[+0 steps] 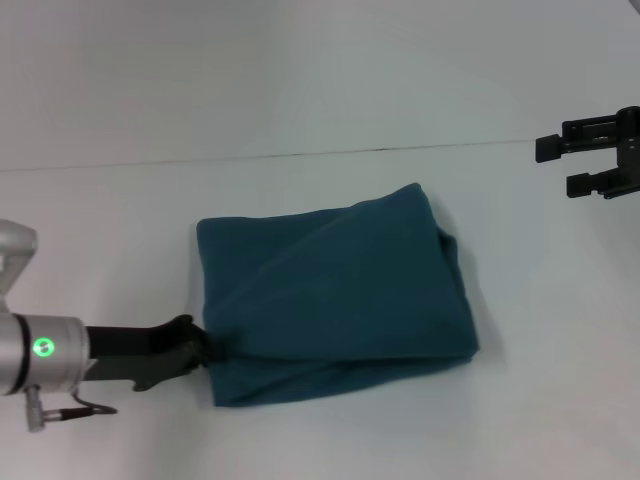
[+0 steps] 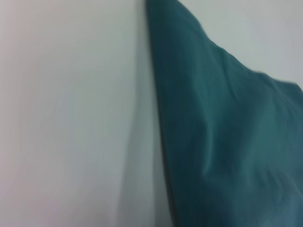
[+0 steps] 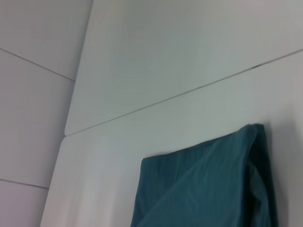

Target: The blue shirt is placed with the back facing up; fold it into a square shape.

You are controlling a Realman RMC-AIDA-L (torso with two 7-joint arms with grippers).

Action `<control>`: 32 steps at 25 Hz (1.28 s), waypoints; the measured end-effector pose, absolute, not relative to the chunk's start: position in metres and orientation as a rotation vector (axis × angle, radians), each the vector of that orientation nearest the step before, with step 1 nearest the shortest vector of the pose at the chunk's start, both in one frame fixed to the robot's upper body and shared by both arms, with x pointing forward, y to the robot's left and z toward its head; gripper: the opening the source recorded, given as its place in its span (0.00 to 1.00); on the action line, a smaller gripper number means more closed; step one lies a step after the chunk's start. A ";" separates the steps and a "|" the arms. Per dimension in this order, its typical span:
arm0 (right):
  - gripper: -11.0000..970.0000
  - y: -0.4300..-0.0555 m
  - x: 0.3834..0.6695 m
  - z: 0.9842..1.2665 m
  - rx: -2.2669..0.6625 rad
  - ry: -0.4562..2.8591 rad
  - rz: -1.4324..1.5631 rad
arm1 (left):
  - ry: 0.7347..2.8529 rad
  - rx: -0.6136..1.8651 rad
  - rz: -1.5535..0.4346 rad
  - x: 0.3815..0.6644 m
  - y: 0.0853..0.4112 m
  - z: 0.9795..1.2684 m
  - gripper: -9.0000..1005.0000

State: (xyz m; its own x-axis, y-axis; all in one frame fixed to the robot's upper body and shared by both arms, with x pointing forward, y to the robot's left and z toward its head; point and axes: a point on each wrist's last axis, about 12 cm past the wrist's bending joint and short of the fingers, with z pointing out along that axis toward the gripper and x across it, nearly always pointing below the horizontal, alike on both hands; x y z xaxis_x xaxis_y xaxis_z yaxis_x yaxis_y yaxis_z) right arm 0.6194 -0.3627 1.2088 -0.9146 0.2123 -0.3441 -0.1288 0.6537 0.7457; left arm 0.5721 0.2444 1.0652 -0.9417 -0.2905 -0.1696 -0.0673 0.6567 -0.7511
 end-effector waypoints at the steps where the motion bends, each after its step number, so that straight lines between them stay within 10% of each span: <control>1: 0.94 -0.363 0.619 1.209 0.066 2.469 1.159 | 2.600 -0.294 -1.157 0.572 0.247 1.065 0.11; 19: 0.94 -0.360 0.617 1.203 0.048 2.480 1.161 | 2.495 -0.218 -1.212 0.565 0.287 1.085 0.19; 26: 0.94 -0.359 0.614 1.199 0.010 2.485 1.175 | 2.345 -0.303 -1.341 0.550 0.314 1.092 0.43; 32: 0.94 -0.336 0.600 1.193 -0.541 2.364 1.192 | 2.132 0.169 -1.499 0.524 0.307 1.108 0.65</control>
